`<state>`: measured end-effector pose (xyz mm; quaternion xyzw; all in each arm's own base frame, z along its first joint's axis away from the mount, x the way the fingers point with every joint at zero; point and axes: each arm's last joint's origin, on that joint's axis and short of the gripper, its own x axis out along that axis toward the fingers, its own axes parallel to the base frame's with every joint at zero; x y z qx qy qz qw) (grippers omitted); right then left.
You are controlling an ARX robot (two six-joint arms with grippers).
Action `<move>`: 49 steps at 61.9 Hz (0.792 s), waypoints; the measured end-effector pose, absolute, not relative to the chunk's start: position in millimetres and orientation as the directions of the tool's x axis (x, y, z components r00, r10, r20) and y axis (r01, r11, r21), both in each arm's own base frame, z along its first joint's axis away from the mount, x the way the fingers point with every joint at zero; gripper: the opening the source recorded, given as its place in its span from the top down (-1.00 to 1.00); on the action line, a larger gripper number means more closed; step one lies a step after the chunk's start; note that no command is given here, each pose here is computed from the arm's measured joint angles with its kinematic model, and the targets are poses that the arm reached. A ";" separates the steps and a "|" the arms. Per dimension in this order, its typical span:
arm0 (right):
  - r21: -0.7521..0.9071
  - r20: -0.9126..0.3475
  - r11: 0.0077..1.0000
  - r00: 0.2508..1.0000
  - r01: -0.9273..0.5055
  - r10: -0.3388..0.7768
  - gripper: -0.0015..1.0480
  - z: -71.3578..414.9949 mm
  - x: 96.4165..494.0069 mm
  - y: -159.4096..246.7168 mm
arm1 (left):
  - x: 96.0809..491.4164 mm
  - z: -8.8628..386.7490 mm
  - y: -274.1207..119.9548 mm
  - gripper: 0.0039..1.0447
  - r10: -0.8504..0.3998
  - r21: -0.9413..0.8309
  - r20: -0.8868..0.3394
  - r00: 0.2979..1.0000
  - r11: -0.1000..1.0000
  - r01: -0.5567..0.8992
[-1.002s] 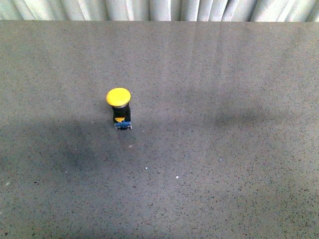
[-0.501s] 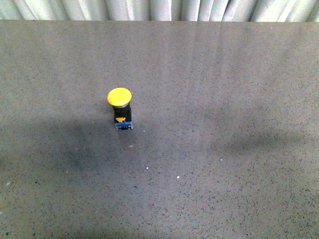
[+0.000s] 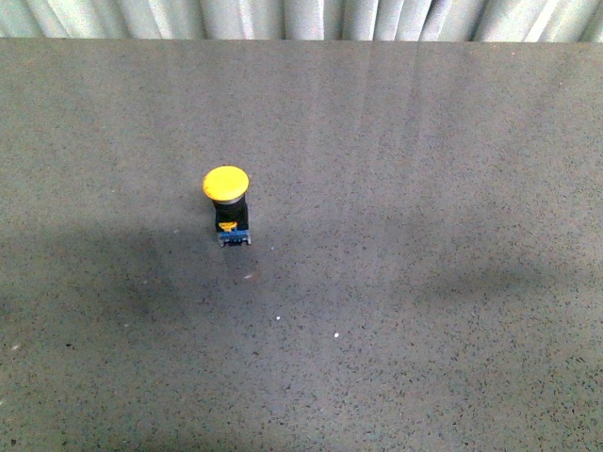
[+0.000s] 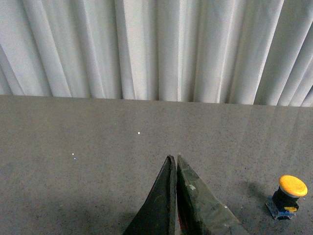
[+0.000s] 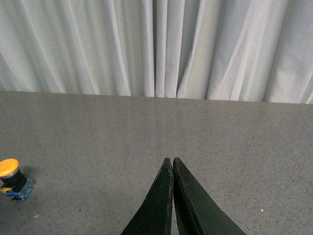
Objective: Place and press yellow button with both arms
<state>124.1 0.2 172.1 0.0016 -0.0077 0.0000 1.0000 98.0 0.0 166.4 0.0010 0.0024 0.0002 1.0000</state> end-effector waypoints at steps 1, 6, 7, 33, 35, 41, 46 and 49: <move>0.003 0.016 1.000 1.000 0.000 0.000 0.97 172.2 123.4 0.2 | 98.0 166.4 0.0 0.98 0.000 0.002 -0.005 1.000 1.000 0.000; 0.003 0.019 1.000 1.000 0.000 0.000 0.97 172.7 120.9 0.2 | 98.0 166.4 0.0 0.98 0.000 0.002 -0.005 1.000 1.000 0.000; 0.003 0.019 1.000 1.000 0.000 0.000 0.97 172.7 120.6 0.2 | 98.0 166.4 0.0 0.98 0.000 0.002 -0.005 1.000 1.000 0.000; 0.003 0.019 1.000 1.000 0.000 0.000 0.97 172.4 108.9 0.1 | 98.0 166.4 0.0 0.98 0.000 0.002 -0.005 1.000 1.000 0.000; 0.003 0.019 1.000 1.000 0.000 0.000 0.97 172.3 108.2 0.1 | 98.0 166.4 0.0 0.98 0.000 0.002 -0.005 1.000 1.000 0.000; 0.003 -0.014 1.000 1.000 0.001 -0.001 0.97 167.6 100.4 0.1 | 98.0 166.4 0.0 0.98 0.001 0.002 -0.005 1.000 1.000 -0.001; 0.003 0.013 1.000 1.000 0.000 0.000 0.97 169.4 97.2 0.1 | 98.0 166.4 0.0 0.98 0.000 0.002 -0.005 1.000 1.000 0.000; 0.003 0.012 1.000 1.000 0.000 0.000 0.97 169.3 97.1 0.1 | 98.0 166.4 0.0 0.98 0.000 0.002 -0.005 1.000 1.000 0.000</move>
